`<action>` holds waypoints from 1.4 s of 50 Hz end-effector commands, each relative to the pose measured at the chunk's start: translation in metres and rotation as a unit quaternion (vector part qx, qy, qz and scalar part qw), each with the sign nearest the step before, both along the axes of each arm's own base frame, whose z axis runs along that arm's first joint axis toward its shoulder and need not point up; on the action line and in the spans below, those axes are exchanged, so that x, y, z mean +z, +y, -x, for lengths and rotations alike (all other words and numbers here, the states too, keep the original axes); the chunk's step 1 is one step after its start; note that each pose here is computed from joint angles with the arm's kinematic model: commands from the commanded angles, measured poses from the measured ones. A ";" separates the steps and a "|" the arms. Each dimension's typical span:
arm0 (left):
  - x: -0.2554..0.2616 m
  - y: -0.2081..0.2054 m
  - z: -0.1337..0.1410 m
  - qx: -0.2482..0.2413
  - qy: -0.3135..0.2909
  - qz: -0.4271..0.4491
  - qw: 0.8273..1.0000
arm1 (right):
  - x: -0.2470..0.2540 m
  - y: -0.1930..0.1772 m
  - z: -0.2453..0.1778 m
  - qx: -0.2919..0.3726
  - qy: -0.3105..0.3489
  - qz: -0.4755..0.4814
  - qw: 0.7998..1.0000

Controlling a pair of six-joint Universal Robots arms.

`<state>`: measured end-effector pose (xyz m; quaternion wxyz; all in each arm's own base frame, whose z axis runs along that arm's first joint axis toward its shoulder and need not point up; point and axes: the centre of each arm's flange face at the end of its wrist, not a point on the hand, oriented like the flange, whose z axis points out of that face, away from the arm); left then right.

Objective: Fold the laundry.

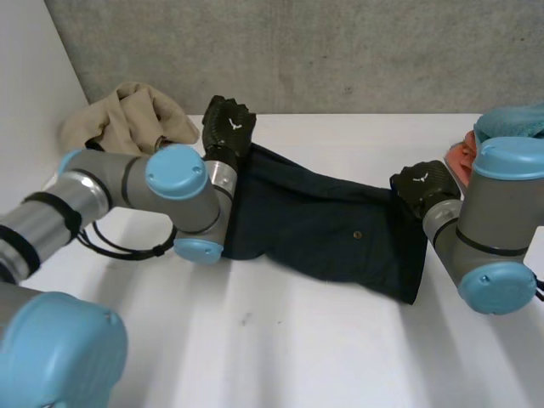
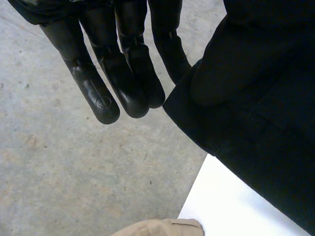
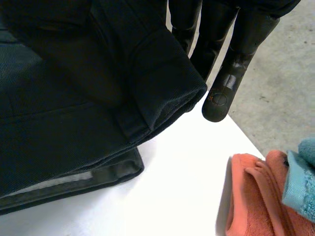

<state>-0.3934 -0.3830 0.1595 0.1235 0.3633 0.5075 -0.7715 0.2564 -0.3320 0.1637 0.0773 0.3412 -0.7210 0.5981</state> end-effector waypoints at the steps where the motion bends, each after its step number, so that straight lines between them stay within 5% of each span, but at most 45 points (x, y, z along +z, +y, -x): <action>1: -0.030 -0.005 0.007 -0.006 -0.005 -0.008 1.000 | -0.018 -0.013 -0.005 0.007 0.022 0.007 1.000; 12: -0.012 0.010 0.019 -0.018 0.003 0.002 1.000 | 0.033 -0.030 0.014 -0.068 0.004 0.074 0.995; 22: 0.065 0.045 -0.024 0.011 0.049 -0.038 0.998 | 0.085 0.023 0.029 -0.036 -0.054 0.032 0.997; 32: 0.069 0.106 -0.066 0.002 0.148 -0.188 0.971 | 0.037 0.081 0.039 0.005 -0.108 -0.156 0.982; 41: 0.037 0.129 -0.102 0.041 0.164 -0.283 0.944 | -0.006 0.094 0.038 0.018 -0.110 -0.145 0.983; 52: 0.023 0.133 -0.118 0.070 0.188 -0.250 0.947 | -0.034 0.081 0.038 -0.003 -0.100 -0.138 0.985; 70: 0.051 0.150 -0.125 0.030 0.249 -0.153 0.956 | -0.038 0.068 0.041 -0.007 -0.083 -0.102 0.991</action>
